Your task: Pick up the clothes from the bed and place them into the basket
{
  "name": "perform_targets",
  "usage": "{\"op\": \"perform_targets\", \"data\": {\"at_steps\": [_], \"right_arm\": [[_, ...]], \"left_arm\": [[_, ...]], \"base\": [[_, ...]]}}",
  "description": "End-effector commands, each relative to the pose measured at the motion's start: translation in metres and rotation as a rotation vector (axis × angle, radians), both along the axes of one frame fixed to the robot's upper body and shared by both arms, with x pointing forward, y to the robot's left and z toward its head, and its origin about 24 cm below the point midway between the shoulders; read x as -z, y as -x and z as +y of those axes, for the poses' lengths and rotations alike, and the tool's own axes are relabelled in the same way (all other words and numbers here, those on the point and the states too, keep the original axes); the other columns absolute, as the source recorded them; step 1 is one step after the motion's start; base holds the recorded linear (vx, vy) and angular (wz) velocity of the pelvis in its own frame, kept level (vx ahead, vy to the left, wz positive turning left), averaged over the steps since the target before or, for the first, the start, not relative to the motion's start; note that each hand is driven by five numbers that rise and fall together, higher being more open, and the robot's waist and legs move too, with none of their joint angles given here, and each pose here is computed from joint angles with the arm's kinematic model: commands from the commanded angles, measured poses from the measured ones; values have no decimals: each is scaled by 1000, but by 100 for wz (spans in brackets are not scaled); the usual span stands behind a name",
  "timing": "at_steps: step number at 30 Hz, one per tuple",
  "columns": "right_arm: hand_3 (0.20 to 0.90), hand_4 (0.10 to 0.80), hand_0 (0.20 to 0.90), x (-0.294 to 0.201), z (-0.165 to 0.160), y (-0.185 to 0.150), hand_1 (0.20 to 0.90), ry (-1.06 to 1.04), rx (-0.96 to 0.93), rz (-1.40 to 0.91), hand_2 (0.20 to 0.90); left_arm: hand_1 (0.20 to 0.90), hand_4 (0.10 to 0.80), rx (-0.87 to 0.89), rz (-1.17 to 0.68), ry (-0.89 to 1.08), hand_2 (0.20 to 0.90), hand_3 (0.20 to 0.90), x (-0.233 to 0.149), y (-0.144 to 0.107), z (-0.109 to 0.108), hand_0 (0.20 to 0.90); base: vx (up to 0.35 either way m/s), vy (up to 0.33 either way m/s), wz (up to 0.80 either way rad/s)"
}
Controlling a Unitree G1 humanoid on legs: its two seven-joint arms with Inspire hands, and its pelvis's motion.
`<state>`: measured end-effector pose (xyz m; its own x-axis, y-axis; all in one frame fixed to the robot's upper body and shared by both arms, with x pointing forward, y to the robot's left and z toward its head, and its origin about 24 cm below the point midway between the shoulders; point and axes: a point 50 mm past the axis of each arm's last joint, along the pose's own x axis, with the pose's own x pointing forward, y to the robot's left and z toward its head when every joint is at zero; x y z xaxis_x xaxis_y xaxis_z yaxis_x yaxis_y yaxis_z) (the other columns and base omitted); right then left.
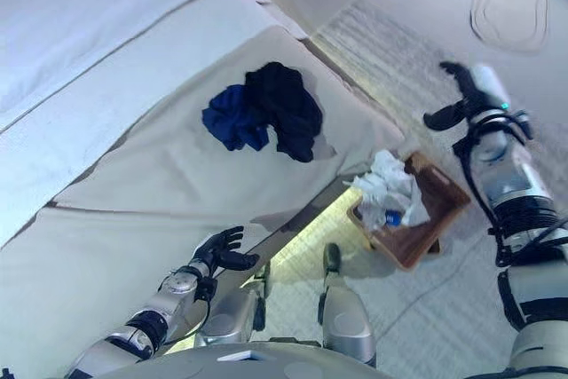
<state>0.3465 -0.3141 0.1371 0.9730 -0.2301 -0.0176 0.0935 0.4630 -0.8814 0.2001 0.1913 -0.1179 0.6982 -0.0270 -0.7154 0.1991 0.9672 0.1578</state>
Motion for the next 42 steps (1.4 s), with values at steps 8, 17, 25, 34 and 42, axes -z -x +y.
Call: {"op": "perform_targets", "data": {"at_steps": [8, 17, 25, 34, 42], "right_arm": [[900, 800, 900, -60, -8, -32, 900, -29, 311, -298, 900], [900, 800, 900, -58, -14, -35, 900, -277, 461, -231, 900], [900, 800, 900, -76, 12, -50, 900, -407, 399, -237, 900], [200, 100, 300, -123, 33, -58, 300, -451, 367, -488, 300], [200, 100, 300, -175, 73, -34, 300, -354, 81, -975, 300]], "left_arm": [[900, 800, 42, 58, -167, 900, 900, 1, 19, 48, 900], [900, 800, -55, -53, -126, 900, 900, -15, 3, 58, 900], [900, 800, -48, -229, 1, 900, 900, -35, -22, 29, 900], [900, 800, -14, -303, 53, 900, 900, -43, -30, 7, 900], [900, 800, -80, -209, -43, 900, 900, -28, -15, 32, 900]], "base": [[22, 73, 57], [-45, 56, 24], [-78, 9, 8], [-63, 16, -3], [-12, -1, -21]]}}
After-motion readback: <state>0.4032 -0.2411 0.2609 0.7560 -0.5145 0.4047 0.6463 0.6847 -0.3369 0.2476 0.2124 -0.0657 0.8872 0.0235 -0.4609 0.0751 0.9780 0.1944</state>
